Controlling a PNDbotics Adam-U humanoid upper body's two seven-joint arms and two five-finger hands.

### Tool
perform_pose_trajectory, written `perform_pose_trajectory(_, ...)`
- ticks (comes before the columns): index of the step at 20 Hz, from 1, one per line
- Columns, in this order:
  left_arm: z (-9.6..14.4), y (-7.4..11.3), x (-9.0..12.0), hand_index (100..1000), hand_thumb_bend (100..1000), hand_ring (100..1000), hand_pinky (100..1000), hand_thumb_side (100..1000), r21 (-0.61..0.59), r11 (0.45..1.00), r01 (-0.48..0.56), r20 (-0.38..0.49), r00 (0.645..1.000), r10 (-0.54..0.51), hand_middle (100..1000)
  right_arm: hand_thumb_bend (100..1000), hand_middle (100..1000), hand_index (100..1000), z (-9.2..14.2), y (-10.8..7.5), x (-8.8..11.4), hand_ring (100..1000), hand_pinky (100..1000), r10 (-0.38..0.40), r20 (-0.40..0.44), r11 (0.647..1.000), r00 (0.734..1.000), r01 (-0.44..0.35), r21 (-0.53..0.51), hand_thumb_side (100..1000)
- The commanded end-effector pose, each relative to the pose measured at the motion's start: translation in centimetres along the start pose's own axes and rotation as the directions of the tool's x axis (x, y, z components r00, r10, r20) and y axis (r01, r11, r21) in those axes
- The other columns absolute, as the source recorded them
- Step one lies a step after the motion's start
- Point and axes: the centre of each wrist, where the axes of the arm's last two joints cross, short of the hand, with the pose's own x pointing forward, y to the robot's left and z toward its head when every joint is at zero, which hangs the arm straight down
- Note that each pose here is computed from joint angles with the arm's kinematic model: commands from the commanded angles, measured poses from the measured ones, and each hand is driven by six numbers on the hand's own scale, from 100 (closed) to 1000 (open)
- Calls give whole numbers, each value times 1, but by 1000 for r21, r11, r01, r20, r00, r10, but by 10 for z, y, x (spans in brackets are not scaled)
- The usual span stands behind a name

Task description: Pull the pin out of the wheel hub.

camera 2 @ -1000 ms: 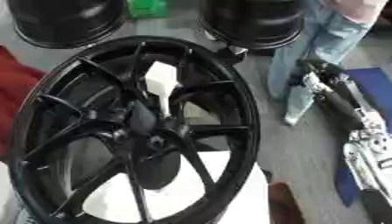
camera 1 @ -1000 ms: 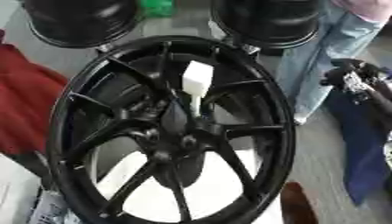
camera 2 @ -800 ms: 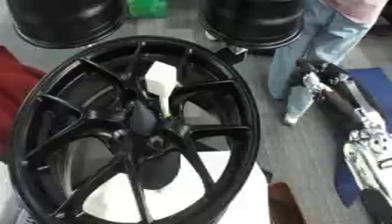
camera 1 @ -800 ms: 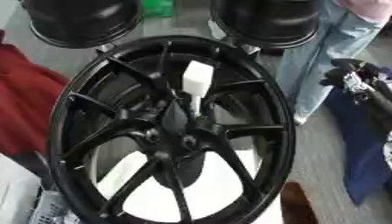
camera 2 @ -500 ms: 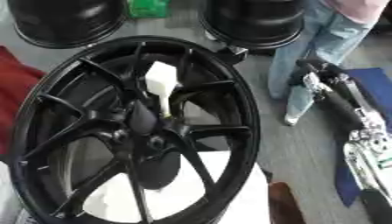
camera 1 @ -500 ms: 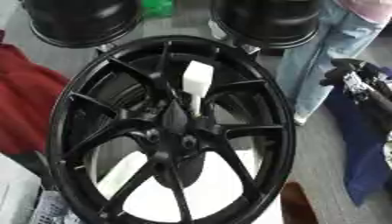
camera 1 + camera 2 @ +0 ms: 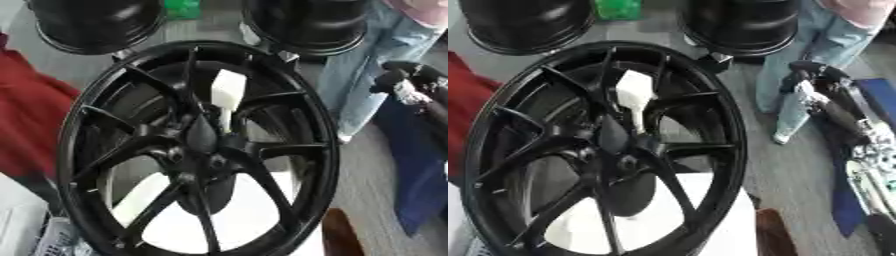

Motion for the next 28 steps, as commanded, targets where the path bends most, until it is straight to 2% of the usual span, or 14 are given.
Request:
perform_pose_trajectory(1,-3,3,11,721,320,612,753,659,-5,1000,19,38,999,-18,583,100,630,769,-13,-15,31,700,918,142,105,985,984,-151,88,282)
perform_pose_trajectory(6,-4,3,11,721,318,612,753,661,-14,1000,25,40,999,-24,583,100,646,776,-34,-29,69,715,908,268,253,929,930,-318,187,188)
perform_pose_trajectory(10,-4,3,11,721,316,611,753,661,-19,999,30,41,999,-29,583,100,660,782,-47,-35,97,730,902,368,342,847,865,-464,260,160)
perform_pose_trajectory(12,-5,3,12,721,315,611,753,662,-23,999,32,43,999,-31,583,118,666,784,-52,-37,110,737,898,420,374,788,827,-537,302,159)
perform_pose_trajectory(15,-6,3,13,721,312,611,753,663,-28,999,38,49,998,-37,583,209,683,788,-57,-39,126,753,890,483,438,684,758,-639,352,161)
perform_pose_trajectory(18,-8,3,15,721,310,611,754,664,-35,998,44,57,998,-42,583,266,696,790,-61,-38,137,765,887,523,515,552,679,-730,402,196)
perform_pose_trajectory(21,-9,3,17,721,309,611,754,665,-43,998,49,65,997,-47,583,294,703,793,-63,-37,144,773,885,537,578,438,614,-789,431,253)
perform_pose_trajectory(25,-11,2,19,721,308,611,754,665,-53,997,56,74,996,-52,583,346,712,795,-66,-34,151,781,879,539,641,334,546,-837,433,272)
perform_pose_trajectory(28,-12,0,21,721,307,611,755,667,-61,997,54,80,996,-49,583,349,713,794,-68,-30,154,782,877,534,680,275,503,-863,424,282)
